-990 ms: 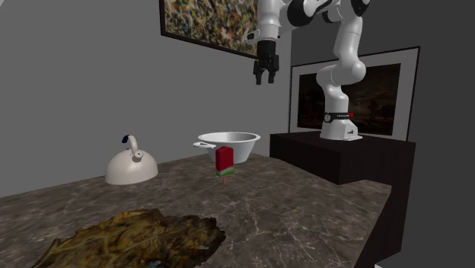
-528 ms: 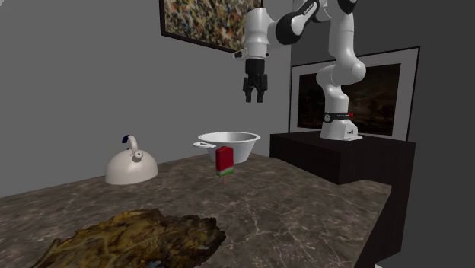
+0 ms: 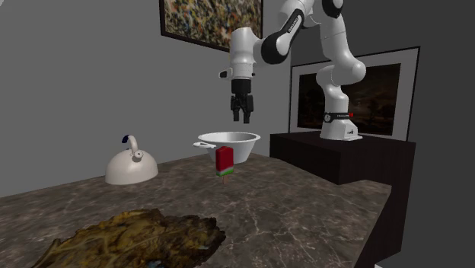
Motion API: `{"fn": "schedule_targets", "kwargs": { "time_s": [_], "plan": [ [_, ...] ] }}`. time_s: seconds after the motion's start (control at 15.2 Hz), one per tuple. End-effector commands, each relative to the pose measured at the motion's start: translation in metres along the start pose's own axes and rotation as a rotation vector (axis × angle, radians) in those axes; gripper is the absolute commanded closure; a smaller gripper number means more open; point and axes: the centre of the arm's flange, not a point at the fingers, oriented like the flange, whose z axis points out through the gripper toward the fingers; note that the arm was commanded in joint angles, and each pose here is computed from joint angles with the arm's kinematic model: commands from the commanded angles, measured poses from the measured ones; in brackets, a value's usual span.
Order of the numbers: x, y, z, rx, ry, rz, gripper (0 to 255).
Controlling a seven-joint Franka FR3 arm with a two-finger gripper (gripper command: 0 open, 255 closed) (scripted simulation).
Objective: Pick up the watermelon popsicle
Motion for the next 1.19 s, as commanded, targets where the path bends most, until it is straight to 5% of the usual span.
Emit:
{"fn": "schedule_targets", "kwargs": {
  "time_s": [0.0,0.26,0.92,0.99,1.12],
  "plan": [
    [0.018,-0.004,0.025,0.002,-0.004,0.002,0],
    [0.050,-0.010,0.067,0.005,-0.012,0.005,0],
    [0.052,-0.011,0.108,0.006,-0.012,0.005,0],
    [0.052,-0.011,0.108,0.006,-0.012,0.005,255],
    [0.052,-0.011,0.108,0.006,-0.012,0.005,255]
  ]
}}
